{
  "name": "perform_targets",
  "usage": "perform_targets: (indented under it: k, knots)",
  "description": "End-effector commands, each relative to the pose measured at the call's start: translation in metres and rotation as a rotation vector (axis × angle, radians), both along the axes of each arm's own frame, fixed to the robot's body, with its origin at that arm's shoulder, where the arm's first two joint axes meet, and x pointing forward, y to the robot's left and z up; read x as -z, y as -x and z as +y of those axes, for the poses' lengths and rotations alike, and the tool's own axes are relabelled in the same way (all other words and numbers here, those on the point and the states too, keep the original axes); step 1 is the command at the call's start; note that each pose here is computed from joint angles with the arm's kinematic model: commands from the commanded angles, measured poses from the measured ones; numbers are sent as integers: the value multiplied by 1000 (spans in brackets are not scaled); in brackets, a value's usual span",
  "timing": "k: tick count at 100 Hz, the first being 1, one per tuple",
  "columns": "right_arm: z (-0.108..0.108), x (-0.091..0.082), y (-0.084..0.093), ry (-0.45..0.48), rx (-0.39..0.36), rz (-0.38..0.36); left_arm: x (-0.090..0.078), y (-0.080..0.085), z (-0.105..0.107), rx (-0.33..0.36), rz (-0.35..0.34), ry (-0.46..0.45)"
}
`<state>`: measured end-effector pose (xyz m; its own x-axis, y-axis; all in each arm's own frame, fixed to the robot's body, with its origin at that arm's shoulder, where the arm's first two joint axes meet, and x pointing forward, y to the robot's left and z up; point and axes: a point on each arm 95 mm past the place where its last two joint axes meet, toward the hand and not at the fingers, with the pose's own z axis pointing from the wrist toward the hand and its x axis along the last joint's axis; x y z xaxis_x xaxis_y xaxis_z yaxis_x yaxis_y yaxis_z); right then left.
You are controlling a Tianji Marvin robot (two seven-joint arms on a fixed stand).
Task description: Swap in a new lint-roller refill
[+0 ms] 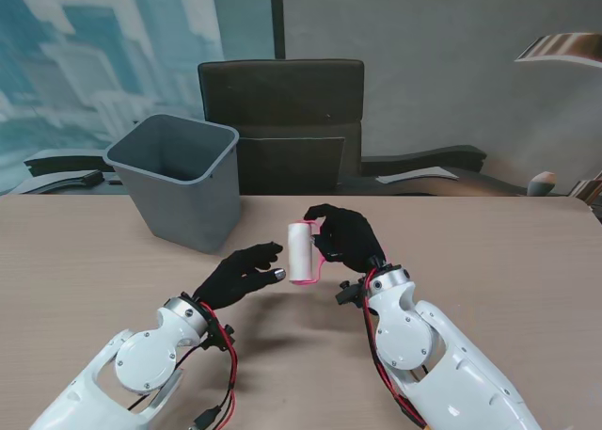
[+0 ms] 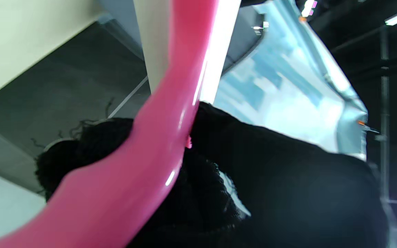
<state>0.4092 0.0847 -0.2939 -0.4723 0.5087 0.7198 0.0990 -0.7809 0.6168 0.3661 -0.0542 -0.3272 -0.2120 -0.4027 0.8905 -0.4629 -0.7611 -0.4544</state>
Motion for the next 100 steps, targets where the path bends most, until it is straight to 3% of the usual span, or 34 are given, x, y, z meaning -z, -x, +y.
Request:
perform_targets:
  k: [1, 22, 100]
  knots:
    - [11, -5, 4, -17, -30, 2, -2, 4, -9, 15, -2, -31]
    - [21, -6, 13, -76, -99, -22, -2, 6, -12, 19, 39, 0]
    - [39, -1, 29, -127, -210, -20, -4, 9, -15, 28, 35, 34]
